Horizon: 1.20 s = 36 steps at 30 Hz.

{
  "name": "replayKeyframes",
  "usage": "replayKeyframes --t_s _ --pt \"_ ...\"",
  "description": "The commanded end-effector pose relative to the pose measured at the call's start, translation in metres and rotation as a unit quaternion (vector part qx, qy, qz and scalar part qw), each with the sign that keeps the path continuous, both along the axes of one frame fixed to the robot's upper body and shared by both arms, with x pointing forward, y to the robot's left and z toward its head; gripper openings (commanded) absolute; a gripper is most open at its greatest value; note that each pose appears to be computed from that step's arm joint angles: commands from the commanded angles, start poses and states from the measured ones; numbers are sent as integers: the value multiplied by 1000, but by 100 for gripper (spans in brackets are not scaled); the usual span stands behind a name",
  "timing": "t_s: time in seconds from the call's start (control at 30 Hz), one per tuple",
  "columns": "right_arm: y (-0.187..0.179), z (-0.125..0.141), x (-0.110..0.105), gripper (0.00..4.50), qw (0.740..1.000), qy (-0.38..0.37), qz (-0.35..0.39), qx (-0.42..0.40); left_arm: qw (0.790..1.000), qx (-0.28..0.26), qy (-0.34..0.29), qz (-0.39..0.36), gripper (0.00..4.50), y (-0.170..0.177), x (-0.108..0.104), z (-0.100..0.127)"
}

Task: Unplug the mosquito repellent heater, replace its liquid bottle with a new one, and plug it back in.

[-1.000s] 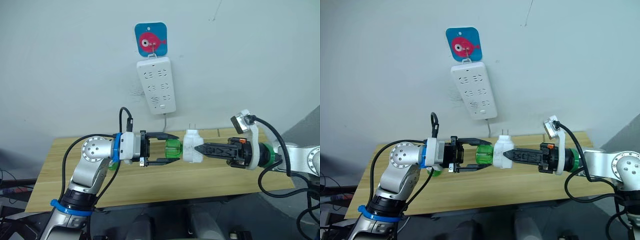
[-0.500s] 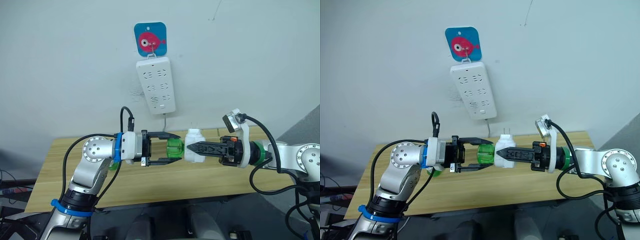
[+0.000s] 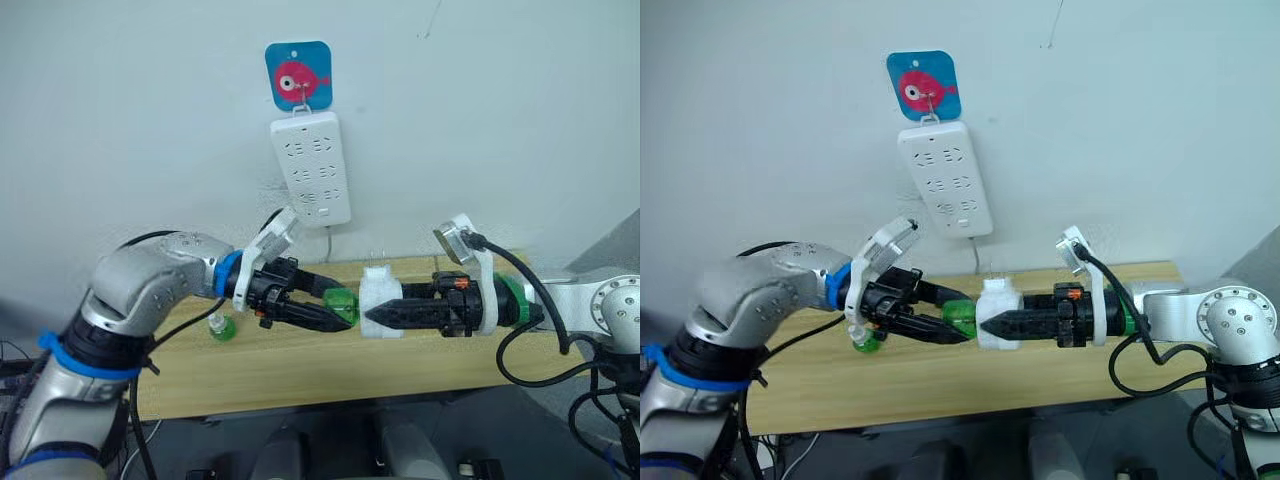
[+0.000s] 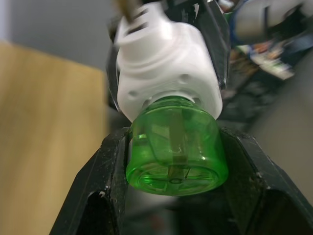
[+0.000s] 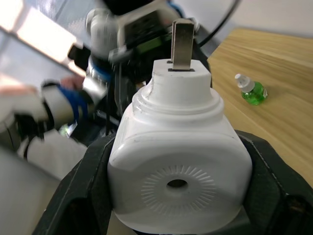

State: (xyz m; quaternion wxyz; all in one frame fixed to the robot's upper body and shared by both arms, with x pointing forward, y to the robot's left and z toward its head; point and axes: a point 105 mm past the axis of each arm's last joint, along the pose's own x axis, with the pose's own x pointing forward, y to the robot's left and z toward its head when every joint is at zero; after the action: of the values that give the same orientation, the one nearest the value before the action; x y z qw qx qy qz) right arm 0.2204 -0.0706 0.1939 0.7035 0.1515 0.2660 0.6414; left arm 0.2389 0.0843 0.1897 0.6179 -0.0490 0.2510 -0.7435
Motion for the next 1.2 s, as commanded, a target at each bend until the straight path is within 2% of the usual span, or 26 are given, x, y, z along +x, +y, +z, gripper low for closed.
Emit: replayKeyframes --t_s 0.03,0.2,0.33,0.4,0.43,0.47,0.57,0.67,0.7,0.77,0.9,1.2 --pt "-3 11 -2 298 999 -33 14 6 1000 16 14 18 231 6 2 -3" --pt "-4 11 1 298 1000 -24 1 13 997 -16 -70 38 231 7 9 -4" --pt "-9 10 3 298 1000 -9 -13 16 984 -18 -169 48 356 12 12 -10" --pt "-13 10 5 298 1000 1 -24 21 974 -42 -216 62 422 15 13 -9" --pt "-17 10 6 298 999 9 -32 24 962 -54 -258 77 447 19 16 -10" --pt "-21 10 8 298 999 18 -43 28 954 -57 -277 103 450 25 18 -13" --pt "-27 11 10 298 997 35 -61 38 918 -59 -379 98 450 38 15 -24" --pt "-29 10 13 298 995 46 -75 41 854 -101 -502 95 450 36 13 -22" --pt "-29 9 13 298 995 48 -78 42 839 -115 -523 96 450 33 12 -20" --pt "-28 9 14 298 994 52 -81 43 823 -144 -541 93 450 23 8 -16" --pt "-25 8 13 298 994 54 -82 42 811 -180 -549 95 450 6 6 -11" --pt "-19 7 12 298 995 49 -75 41 814 -195 -541 86 450 -12 9 -16"
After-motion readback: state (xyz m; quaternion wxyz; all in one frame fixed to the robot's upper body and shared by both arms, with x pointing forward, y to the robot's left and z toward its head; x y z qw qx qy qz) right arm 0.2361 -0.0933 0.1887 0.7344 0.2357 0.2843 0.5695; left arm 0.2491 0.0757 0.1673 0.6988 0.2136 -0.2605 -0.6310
